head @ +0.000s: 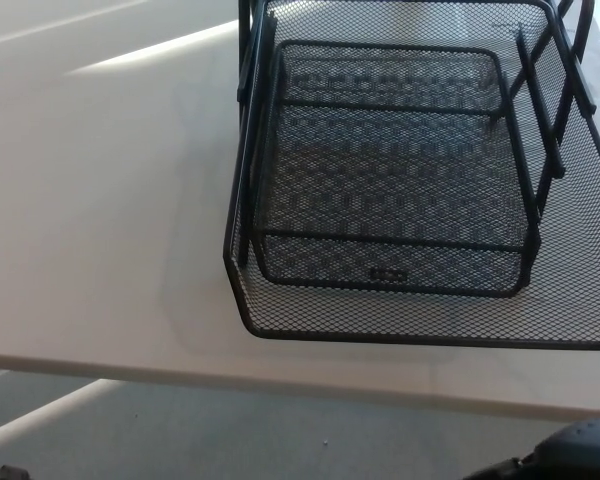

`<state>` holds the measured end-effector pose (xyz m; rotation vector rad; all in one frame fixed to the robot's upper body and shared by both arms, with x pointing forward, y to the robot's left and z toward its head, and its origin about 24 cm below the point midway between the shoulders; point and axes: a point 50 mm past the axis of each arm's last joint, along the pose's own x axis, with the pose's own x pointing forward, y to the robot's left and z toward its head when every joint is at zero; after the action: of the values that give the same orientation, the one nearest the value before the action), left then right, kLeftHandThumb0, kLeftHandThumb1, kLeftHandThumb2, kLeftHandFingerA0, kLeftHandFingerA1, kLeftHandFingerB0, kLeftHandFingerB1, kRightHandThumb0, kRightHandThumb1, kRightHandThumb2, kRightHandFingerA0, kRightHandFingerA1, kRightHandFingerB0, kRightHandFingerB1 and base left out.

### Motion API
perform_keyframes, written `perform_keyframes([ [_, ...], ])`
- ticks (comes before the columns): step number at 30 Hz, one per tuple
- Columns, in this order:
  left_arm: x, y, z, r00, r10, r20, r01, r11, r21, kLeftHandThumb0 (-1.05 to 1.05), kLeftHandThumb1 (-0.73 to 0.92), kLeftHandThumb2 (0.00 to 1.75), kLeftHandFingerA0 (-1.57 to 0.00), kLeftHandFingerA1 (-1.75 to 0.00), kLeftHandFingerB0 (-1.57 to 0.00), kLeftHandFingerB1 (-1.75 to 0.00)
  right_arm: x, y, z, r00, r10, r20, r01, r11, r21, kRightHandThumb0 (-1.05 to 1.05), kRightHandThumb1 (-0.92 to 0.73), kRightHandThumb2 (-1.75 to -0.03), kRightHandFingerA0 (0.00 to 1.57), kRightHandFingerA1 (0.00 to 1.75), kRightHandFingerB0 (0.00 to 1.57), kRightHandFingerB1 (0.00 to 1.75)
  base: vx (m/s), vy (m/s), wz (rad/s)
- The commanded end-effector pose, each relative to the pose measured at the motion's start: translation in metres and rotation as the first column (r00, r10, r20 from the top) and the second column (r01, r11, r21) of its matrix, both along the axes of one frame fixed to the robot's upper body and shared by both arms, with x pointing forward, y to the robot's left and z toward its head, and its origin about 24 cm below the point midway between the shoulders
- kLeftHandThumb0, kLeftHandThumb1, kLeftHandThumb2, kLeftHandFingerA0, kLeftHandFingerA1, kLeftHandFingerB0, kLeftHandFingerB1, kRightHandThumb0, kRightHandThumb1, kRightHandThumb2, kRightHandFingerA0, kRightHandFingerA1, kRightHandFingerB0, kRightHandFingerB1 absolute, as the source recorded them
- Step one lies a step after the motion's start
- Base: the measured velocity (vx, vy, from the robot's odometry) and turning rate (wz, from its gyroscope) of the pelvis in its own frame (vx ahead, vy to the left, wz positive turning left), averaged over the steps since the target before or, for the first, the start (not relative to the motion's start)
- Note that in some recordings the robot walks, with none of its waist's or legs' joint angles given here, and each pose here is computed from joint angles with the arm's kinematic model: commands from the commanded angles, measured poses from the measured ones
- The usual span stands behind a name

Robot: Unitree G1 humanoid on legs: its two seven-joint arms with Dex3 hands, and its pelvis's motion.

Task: A balck drawer is kept on the middle of the table and the robot uses its right hand to push it back away from the robot

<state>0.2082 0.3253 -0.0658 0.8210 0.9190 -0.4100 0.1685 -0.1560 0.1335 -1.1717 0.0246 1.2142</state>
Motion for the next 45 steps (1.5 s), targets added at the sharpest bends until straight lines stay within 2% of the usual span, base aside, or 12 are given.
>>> perform_keyframes([
  [1, 0.0, 0.006, 0.005, 0.999, -0.05, -0.017, 0.05, 0.998, 0.023, -0.6, 0.61, 0.89, -0.48, -0.53, -0.29, -0.46, -0.014, 0.021, 0.015, 0.924, 0.217, -0.314, -0.274, 0.949, -0.153, -0.46, -0.79, -0.64, 0.5, 0.42, 0.33, 0.34, 0.0, 0.0, 0.0],
  [2, 0.0, 0.006, 0.005, 0.999, -0.05, -0.018, 0.05, 0.998, 0.023, -0.6, 0.61, 0.89, -0.48, -0.53, -0.29, -0.46, -0.014, 0.021, 0.014, 0.924, 0.217, -0.316, -0.275, 0.949, -0.153, -0.46, -0.79, -0.64, 0.5, 0.42, 0.33, 0.34, 0.0, 0.0, 0.0],
  [3, 0.0, 0.006, 0.005, 0.999, -0.05, -0.018, 0.05, 0.999, 0.018, -0.55, 0.73, 0.62, -0.53, -0.4, -0.33, -0.33, -0.013, 0.023, 0.013, 0.922, 0.219, -0.32, -0.278, 0.948, -0.151, -0.46, -0.79, -0.64, 0.5, 0.42, 0.34, 0.34, 0.0, 0.0, 0.0],
  [4, 0.0, 0.006, 0.005, 0.999, -0.05, -0.017, 0.05, 0.999, 0.016, -0.6, 0.61, 0.89, -0.47, -0.54, -0.28, -0.46, -0.012, 0.024, 0.012, 0.92, 0.221, -0.324, -0.281, 0.947, -0.153, -0.46, -0.79, -0.64, 0.5, 0.42, 0.34, 0.34, 0.0, 0.0, 0.0],
  [5, 0.0, 0.006, 0.005, 0.999, -0.05, -0.017, 0.05, 0.999, 0.017, -0.6, 0.61, 0.89, -0.47, -0.54, -0.28, -0.46, -0.012, 0.025, 0.012, 0.919, 0.22, -0.326, -0.282, 0.947, -0.154, -0.46, -0.79, -0.64, 0.5, 0.42, 0.34, 0.34, 0.0, 0.0, 0.0],
  [7, 0.001, 0.006, 0.005, 0.999, -0.04, -0.013, 0.04, 0.999, 0.009, -0.6, 0.6, 0.88, -0.48, -0.54, -0.29, -0.46, -0.011, 0.027, 0.012, 0.916, 0.222, -0.334, -0.286, 0.946, -0.155, -0.45, -0.79, -0.64, 0.49, 0.42, 0.34, 0.34, 0.0, 0.0, 0.0],
  [8, 0.0, 0.006, 0.005, 0.999, -0.043, -0.016, 0.043, 0.999, 0.016, -0.54, 0.73, 0.62, -0.53, -0.4, -0.35, -0.33, -0.009, 0.03, 0.011, 0.913, 0.226, -0.341, -0.291, 0.944, -0.153, -0.45, -0.79, -0.64, 0.49, 0.42, 0.34, 0.34, 0.0, 0.0, 0.0],
  [16, -0.002, 0.006, 0.004, 0.999, -0.044, -0.019, 0.044, 0.999, 0.016, -0.54, 0.73, 0.62, -0.53, -0.4, -0.34, -0.33, 0.004, 0.039, 0.005, 0.904, 0.212, -0.371, -0.293, 0.94, -0.176, -0.48, -0.81, -0.64, 0.53, 0.44, 0.38, 0.35, 0.0, 0.0, 0.0],
  [17, -0.003, 0.007, 0.004, 0.999, -0.045, -0.02, 0.045, 0.999, 0.016, -0.6, 0.61, 0.89, -0.47, -0.54, -0.29, -0.46, 0.006, 0.04, 0.004, 0.903, 0.211, -0.373, -0.293, 0.94, -0.177, -0.49, -0.82, -0.64, 0.54, 0.44, 0.39, 0.36, 0.0, 0.0, 0.0],
  [18, -0.003, 0.007, 0.004, 0.999, -0.047, -0.02, 0.047, 0.999, 0.016, -0.6, 0.61, 0.89, -0.47, -0.54, -0.29, -0.46, 0.008, 0.041, 0.003, 0.902, 0.21, -0.377, -0.293, 0.939, -0.179, -0.49, -0.82, -0.64, 0.54, 0.44, 0.39, 0.36, 0.0, 0.0, 0.0],
  [19, -0.004, 0.007, 0.004, 0.999, -0.045, -0.021, 0.046, 0.999, 0.013, -0.55, 0.73, 0.62, -0.52, -0.4, -0.34, -0.33, 0.01, 0.043, 0.001, 0.902, 0.21, -0.376, -0.297, 0.936, -0.19, -0.49, -0.82, -0.64, 0.54, 0.44, 0.38, 0.35, 0.0, 0.0, 0.0],
  [45, -0.001, 0.004, 0.002, 0.999, -0.049, -0.019, 0.049, 0.999, 0.006, -0.54, 0.73, 0.62, -0.51, -0.4, -0.33, -0.33, 0.057, 0.079, 0.032, 0.95, 0.182, -0.255, -0.251, 0.929, -0.272, -0.48, -0.79, -0.64, 0.49, 0.44, 0.37, 0.35, 0.0, 0.0, 0.0],
])
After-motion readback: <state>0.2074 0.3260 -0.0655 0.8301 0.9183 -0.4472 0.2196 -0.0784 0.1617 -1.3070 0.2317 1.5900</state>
